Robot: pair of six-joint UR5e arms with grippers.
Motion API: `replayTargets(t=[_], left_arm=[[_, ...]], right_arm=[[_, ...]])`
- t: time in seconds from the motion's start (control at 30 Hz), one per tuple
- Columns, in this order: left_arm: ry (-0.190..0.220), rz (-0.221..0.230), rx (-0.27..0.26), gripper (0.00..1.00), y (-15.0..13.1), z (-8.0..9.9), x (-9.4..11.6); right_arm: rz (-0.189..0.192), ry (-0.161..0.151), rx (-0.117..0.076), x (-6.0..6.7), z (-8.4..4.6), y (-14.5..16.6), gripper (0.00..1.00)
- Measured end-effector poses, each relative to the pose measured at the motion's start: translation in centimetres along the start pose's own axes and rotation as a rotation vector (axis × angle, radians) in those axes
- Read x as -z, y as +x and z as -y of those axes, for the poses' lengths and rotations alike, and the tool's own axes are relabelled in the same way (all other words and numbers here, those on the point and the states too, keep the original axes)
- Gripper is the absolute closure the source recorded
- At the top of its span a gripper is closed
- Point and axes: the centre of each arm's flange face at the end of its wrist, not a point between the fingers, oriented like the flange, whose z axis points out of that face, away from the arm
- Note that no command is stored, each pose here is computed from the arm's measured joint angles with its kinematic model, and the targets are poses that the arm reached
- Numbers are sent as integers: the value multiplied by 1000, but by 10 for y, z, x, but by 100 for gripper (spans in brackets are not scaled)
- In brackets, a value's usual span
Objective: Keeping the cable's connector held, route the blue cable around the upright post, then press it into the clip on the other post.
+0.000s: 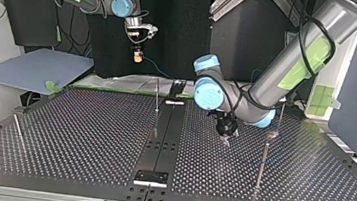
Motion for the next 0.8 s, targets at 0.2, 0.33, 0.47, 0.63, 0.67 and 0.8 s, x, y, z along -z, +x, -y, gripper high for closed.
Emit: replayTargets(t=[0.2, 0.33, 0.47, 0.63, 0.67, 0.8], left_arm=[[14, -33, -34, 1, 22, 24, -9], [15, -54, -49, 1, 35, 34, -13], [15, -60, -47, 1, 38, 36, -15], [15, -62, -38, 1, 40, 36, -16], [19, -63, -34, 1, 41, 38, -17], [36, -76, -40, 1, 50, 46, -19]], right_arm=[[0, 0, 0, 0, 0, 0, 100], [0, 0, 0, 0, 0, 0, 100], [0, 0, 0, 0, 0, 0, 100], [-2, 1, -1, 0, 0, 0, 100], [-3, 1, -1, 0, 0, 0, 100], [-4, 1, -2, 0, 0, 0, 100]])
